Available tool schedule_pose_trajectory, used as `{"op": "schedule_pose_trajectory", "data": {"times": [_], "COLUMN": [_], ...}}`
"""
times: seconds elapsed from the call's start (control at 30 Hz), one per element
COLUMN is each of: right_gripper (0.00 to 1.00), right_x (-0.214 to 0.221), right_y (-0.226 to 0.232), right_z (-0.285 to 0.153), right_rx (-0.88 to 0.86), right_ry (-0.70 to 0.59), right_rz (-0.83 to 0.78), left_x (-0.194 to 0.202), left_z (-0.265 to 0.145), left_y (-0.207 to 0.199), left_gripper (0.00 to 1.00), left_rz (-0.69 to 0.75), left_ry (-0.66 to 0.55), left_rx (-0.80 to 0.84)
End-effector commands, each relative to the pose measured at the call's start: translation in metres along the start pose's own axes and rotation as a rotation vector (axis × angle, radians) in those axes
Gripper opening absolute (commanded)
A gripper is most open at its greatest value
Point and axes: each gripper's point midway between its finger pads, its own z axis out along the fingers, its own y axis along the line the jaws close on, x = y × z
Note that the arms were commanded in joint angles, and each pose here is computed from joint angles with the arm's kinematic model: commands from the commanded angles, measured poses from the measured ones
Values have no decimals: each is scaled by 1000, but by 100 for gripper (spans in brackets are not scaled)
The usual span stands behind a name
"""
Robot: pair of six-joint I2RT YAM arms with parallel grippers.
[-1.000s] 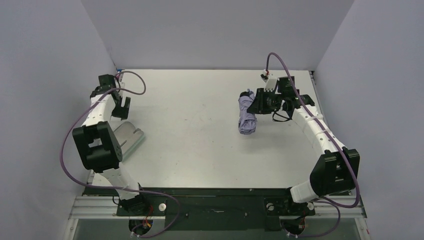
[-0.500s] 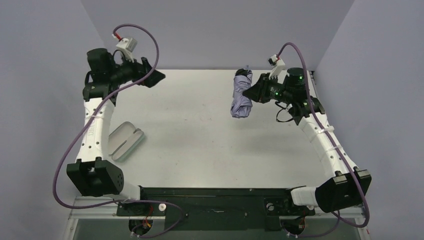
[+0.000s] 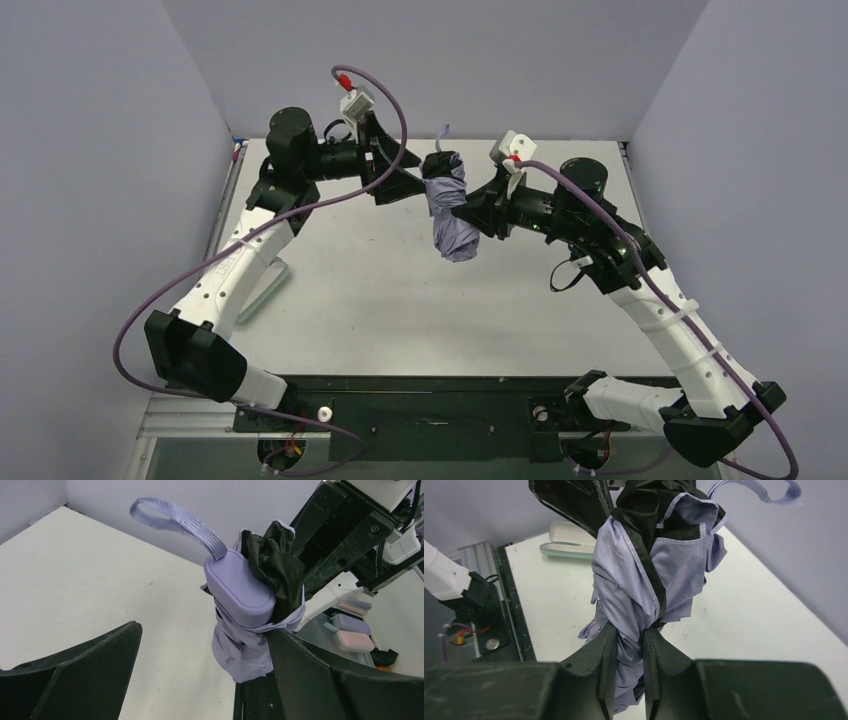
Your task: Open the umbrella
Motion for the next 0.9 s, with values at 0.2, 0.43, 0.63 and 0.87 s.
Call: {"op": "schedule_pose_trajectory", "data": {"times": [0.2, 0.43, 0.63, 0.87], "right_gripper": [0, 0, 0, 0], "right_x": [-39, -46, -45, -43], "right_y": [12, 2, 5, 13], "right_z": [-10, -15, -10, -4], "right_rx": [65, 131, 111, 81], "right_ry": [-93, -114, -119, -107], "right_rz": [-328, -330, -322, -381], "left_x": [-8, 6, 8, -2], "left_z": [18, 6, 2, 10], "left_y": [-63, -83, -96, -91], "left_gripper": [97, 97, 97, 97], "left_rz": [83, 106, 199, 170], "left_ry": [-102, -69, -83, -119], "left_rx": [185, 258, 300, 268]}}
